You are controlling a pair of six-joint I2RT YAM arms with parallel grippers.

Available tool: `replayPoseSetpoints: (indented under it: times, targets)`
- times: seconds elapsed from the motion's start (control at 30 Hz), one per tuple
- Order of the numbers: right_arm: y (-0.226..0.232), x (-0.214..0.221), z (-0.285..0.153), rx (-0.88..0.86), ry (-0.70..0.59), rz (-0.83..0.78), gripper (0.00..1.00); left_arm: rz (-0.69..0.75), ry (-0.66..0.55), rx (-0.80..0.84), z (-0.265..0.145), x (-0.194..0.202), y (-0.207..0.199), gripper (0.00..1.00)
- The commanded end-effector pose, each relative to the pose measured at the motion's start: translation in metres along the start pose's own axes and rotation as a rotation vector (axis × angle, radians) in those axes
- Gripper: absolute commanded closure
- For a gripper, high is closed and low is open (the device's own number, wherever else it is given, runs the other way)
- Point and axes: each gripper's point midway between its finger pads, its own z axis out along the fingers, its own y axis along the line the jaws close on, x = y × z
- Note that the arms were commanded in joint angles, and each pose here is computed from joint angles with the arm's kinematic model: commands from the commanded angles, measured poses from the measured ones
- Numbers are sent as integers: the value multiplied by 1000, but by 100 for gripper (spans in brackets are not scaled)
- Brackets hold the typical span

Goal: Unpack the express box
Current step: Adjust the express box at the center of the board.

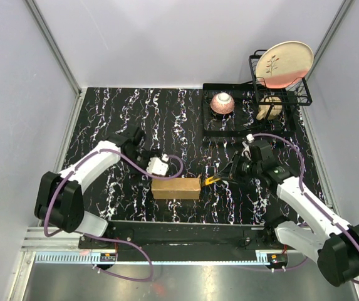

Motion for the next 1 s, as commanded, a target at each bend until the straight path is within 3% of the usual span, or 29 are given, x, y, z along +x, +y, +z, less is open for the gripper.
replayPoseSetpoints:
  times: [0.0,0.27,0.43,0.63,0.97]
  targets:
    - [14,-19,-21,7,-86,-85,100,-121,-53,-81,-41,-13,19,1]
    - [26,-42,-55,29,-241,-144,100,-215,-313,-178,-52,-35,6,1]
    - [46,-66,-72,17,-334,-235,100,-259,-417,-103,-36,-43,-9,1]
    - [44,-68,-61,39,-289,-254,100,-263,-498,-80,-37,-55,-12,1]
    - [50,-74,-63,32,-309,-261,100,-271,-512,13,-14,-49,-28,1]
